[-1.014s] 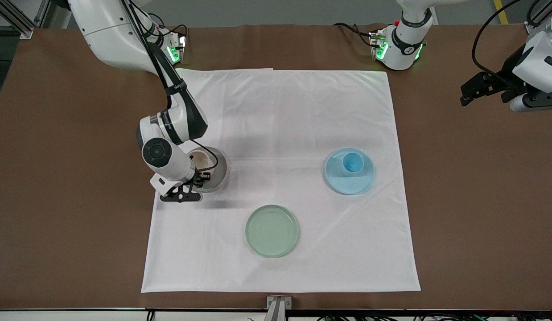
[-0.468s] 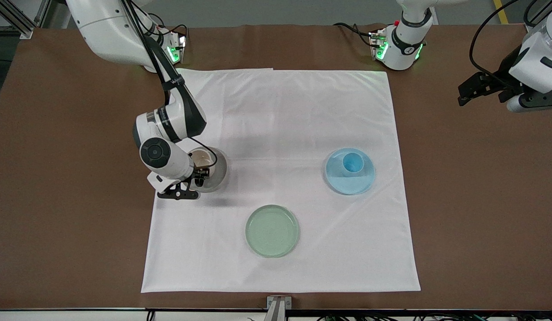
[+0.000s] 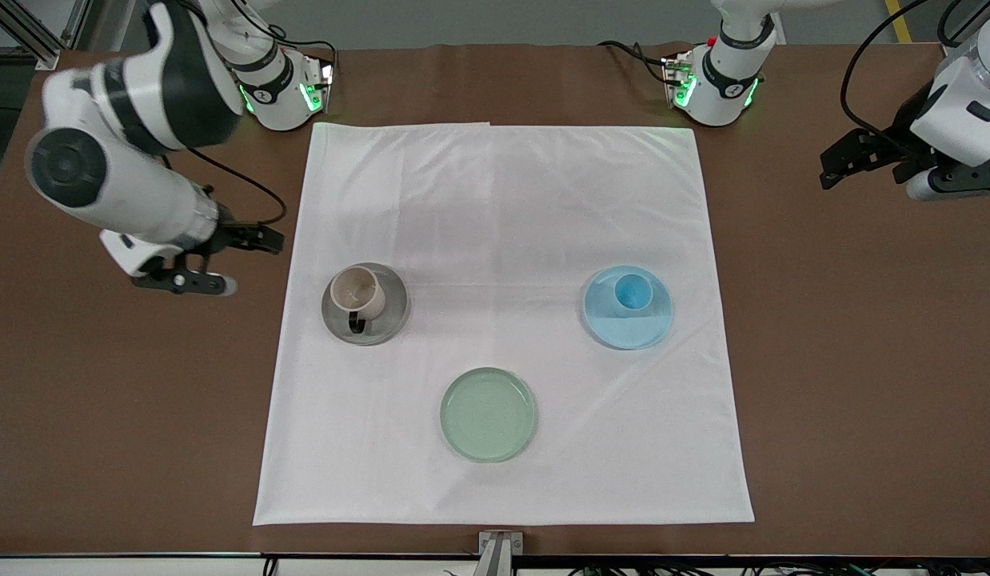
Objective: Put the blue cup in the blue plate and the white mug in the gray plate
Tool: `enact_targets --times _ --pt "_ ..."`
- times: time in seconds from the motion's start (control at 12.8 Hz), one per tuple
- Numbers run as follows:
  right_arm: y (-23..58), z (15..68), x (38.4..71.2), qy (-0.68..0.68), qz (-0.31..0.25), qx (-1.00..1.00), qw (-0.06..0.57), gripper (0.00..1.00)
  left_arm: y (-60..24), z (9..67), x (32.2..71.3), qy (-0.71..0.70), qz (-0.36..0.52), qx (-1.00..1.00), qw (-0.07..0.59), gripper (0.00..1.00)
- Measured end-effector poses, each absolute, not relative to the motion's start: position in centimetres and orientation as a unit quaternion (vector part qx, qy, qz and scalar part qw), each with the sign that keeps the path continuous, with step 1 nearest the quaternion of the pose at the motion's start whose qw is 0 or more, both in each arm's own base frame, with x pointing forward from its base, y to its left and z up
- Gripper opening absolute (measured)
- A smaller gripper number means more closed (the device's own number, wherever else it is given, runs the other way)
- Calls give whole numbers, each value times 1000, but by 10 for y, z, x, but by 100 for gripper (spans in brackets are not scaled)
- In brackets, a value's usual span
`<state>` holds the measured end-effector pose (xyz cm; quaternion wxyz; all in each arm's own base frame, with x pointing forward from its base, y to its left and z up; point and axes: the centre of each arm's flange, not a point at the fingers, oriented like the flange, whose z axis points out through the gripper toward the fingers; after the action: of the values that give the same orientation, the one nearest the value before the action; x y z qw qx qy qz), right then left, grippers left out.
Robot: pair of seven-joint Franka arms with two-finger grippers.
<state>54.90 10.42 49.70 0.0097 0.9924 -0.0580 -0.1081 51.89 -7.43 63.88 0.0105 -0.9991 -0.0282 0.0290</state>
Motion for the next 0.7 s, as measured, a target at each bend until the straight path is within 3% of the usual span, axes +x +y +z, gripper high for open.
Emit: enact_targets --times 0.7 --pt "-55 520 530 -16 -86 996 -26 100 -73 639 519 -29 28 -999 12 100"
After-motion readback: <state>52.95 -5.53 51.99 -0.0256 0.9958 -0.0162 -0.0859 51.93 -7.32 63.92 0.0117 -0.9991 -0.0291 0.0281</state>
